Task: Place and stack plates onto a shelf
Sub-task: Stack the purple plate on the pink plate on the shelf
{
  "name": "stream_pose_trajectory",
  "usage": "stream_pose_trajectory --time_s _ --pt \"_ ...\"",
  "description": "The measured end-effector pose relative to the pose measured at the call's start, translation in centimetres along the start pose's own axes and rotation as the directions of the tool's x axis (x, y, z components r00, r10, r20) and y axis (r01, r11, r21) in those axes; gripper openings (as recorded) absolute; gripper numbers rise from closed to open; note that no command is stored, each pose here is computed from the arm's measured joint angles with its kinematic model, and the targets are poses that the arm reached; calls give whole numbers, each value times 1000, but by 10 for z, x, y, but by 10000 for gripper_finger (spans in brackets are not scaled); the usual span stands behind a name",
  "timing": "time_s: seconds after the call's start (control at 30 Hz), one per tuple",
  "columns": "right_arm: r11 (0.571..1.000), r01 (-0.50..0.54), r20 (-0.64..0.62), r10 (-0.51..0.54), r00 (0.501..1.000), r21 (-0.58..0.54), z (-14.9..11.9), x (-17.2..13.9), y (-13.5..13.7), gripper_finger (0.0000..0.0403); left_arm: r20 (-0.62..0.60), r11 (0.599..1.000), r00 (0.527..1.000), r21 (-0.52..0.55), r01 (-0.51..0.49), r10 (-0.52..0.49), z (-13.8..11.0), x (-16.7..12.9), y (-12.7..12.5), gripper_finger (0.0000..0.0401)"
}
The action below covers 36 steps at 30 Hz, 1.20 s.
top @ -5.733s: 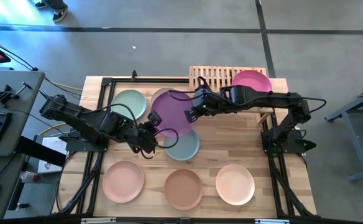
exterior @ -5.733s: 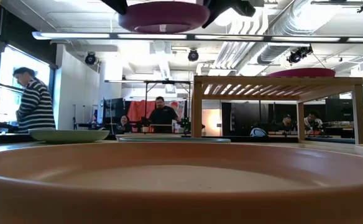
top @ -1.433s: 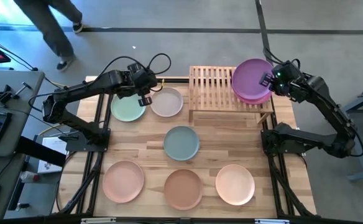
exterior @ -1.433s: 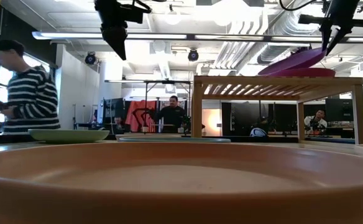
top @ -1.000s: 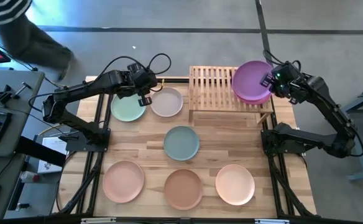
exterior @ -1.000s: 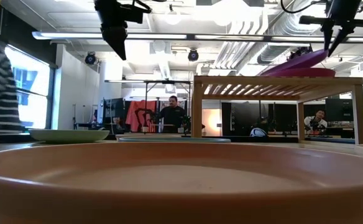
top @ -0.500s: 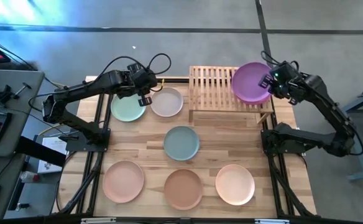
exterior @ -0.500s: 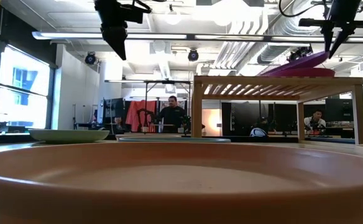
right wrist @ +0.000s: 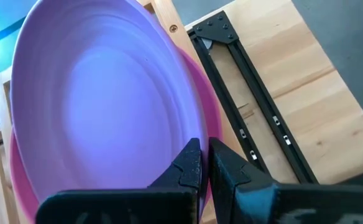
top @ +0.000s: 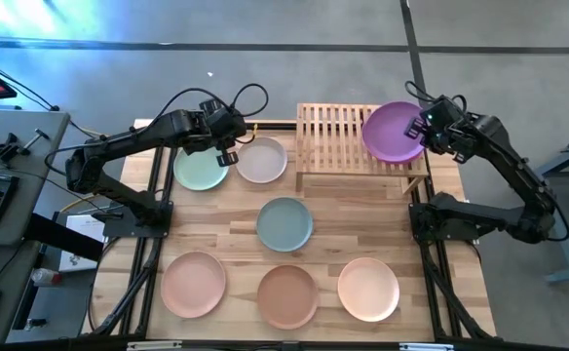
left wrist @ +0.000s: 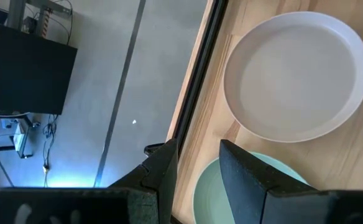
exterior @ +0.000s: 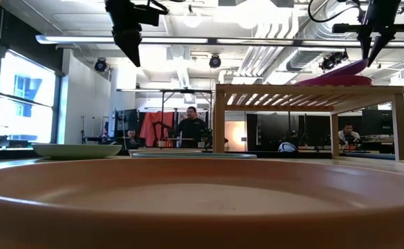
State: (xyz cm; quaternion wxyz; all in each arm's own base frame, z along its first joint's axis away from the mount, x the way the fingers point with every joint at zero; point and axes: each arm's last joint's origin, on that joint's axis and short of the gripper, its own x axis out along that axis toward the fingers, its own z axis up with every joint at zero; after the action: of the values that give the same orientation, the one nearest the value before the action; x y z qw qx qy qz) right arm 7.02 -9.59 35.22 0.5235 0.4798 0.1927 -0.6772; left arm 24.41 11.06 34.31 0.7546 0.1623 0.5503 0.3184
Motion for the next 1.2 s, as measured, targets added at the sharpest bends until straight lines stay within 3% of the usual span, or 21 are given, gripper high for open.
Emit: stream_pose_trajectory --time_s 1.2 --pt "1000 -14 -34 14 999 1 -1 0 0 1 1 1000 1000 -22 0 0 0 0 0 110"
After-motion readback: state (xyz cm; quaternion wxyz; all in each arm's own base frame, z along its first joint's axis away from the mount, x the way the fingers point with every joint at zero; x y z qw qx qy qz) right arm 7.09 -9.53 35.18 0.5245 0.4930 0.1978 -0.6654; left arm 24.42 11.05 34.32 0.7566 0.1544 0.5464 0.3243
